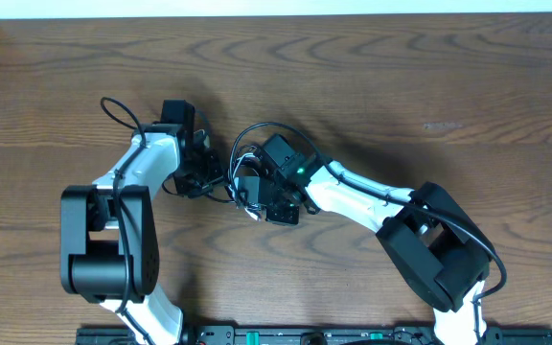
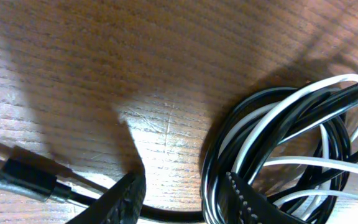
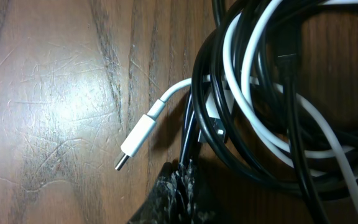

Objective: Untangle cables

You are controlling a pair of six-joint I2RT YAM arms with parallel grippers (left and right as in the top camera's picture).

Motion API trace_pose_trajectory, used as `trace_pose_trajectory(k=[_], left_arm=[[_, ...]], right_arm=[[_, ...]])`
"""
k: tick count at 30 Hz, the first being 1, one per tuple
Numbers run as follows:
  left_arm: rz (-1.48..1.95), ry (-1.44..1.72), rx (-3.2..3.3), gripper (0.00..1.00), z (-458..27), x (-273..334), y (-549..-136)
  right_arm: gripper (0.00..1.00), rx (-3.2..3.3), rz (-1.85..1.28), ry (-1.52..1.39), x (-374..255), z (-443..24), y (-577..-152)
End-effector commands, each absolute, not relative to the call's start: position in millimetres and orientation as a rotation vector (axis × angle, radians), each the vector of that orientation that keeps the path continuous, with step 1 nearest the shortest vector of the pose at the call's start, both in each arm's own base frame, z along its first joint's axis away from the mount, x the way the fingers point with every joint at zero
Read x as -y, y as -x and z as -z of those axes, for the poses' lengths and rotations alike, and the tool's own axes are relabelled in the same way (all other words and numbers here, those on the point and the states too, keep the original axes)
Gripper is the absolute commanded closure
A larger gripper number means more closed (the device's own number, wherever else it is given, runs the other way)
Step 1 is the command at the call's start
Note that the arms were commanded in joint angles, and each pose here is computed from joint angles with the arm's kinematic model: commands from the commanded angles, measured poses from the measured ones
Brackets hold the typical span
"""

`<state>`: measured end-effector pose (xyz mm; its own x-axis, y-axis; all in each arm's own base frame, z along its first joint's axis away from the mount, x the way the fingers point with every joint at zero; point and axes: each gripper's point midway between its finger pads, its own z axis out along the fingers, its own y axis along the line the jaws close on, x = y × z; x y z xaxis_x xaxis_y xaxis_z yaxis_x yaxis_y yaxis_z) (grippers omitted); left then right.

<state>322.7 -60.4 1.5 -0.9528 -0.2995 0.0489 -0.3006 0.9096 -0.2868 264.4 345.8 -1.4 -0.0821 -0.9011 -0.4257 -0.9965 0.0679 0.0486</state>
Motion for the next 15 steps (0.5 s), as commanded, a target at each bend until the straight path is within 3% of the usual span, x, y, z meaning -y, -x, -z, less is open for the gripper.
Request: trace_pose_trajectory(k=[1,7,15], left_arm=[[-0.366,-0.464,3.044,0.56,17.1,52.3,-305.6],[-0.076,-0.507,3.085,0.58,26.3,19.9,-301.4],[0.019,-0.541,3.092,0.58,40.0,8.9,-291.2]], right_arm=[[0.99,-2.193,-0.362,1.923,-317.4,32.4,-264.0],[0.99,-2.194,-0.362,1.924,-317.3,32.5,-263.9],[0.99,-2.196,-0.360,1.925,-316.7,32.7,-263.5]])
